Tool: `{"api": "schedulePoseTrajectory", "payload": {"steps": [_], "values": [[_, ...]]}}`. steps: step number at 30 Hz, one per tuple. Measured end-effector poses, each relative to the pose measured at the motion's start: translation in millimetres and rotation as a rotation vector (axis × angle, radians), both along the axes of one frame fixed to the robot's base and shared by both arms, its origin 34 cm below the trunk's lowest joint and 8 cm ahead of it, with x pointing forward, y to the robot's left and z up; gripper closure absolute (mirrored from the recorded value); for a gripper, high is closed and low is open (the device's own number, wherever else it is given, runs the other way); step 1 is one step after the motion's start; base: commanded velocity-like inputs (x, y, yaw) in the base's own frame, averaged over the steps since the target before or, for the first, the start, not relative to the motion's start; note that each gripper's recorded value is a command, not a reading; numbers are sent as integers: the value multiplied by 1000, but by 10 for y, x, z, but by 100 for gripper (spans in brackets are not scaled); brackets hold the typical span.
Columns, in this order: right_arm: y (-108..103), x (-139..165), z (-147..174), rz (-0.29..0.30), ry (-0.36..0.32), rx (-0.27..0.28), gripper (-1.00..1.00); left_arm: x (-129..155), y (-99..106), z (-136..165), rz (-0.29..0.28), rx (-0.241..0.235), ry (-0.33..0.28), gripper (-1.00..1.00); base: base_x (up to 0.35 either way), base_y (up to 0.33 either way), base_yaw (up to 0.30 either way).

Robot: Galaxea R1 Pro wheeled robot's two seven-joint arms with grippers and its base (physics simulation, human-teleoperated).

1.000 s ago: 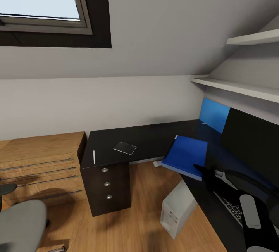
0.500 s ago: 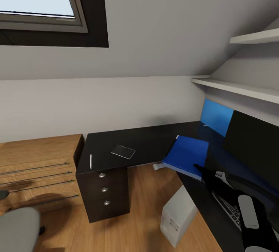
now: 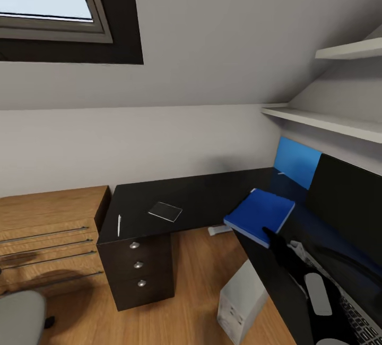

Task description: In the bedroom, organize the workspace by keeping the computer under the desk, ensuring the monitor is on the desk, placing the keyboard on the desk next to the monitor, placing the mouse on the desk next to the keyboard, moving the folder from the swivel chair onto the desk next to the mouse, stacking the notebook on top of the folder with the pen on top of the notebook, and positioning the swivel chair next to the desk.

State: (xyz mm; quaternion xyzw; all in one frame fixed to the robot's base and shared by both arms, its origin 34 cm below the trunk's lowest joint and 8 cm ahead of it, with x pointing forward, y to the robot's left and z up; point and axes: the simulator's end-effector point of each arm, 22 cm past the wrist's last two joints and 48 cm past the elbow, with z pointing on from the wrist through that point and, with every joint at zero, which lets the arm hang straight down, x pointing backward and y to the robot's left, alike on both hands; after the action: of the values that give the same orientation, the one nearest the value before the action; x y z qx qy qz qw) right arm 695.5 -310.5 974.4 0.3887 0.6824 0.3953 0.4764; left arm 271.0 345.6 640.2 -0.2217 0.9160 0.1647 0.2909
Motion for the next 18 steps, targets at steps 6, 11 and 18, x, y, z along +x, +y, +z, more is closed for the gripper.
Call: {"api": "schedulePoseTrajectory", "payload": {"steps": [6, 11, 18], "values": [[14, 43, -27, -83, -12, -15, 100, -1, 0, 0, 0, 0, 0, -100, 1, -1, 0], [122, 39, -110, -82, 1, -7, 100, -1, -1, 1, 0, 0, 0, -100, 88, 0, 0], [115, 70, -194, -152, -3, -52, 100, -2, 0, 0, 0, 0, 0, -100, 163, 0, 0]]}}
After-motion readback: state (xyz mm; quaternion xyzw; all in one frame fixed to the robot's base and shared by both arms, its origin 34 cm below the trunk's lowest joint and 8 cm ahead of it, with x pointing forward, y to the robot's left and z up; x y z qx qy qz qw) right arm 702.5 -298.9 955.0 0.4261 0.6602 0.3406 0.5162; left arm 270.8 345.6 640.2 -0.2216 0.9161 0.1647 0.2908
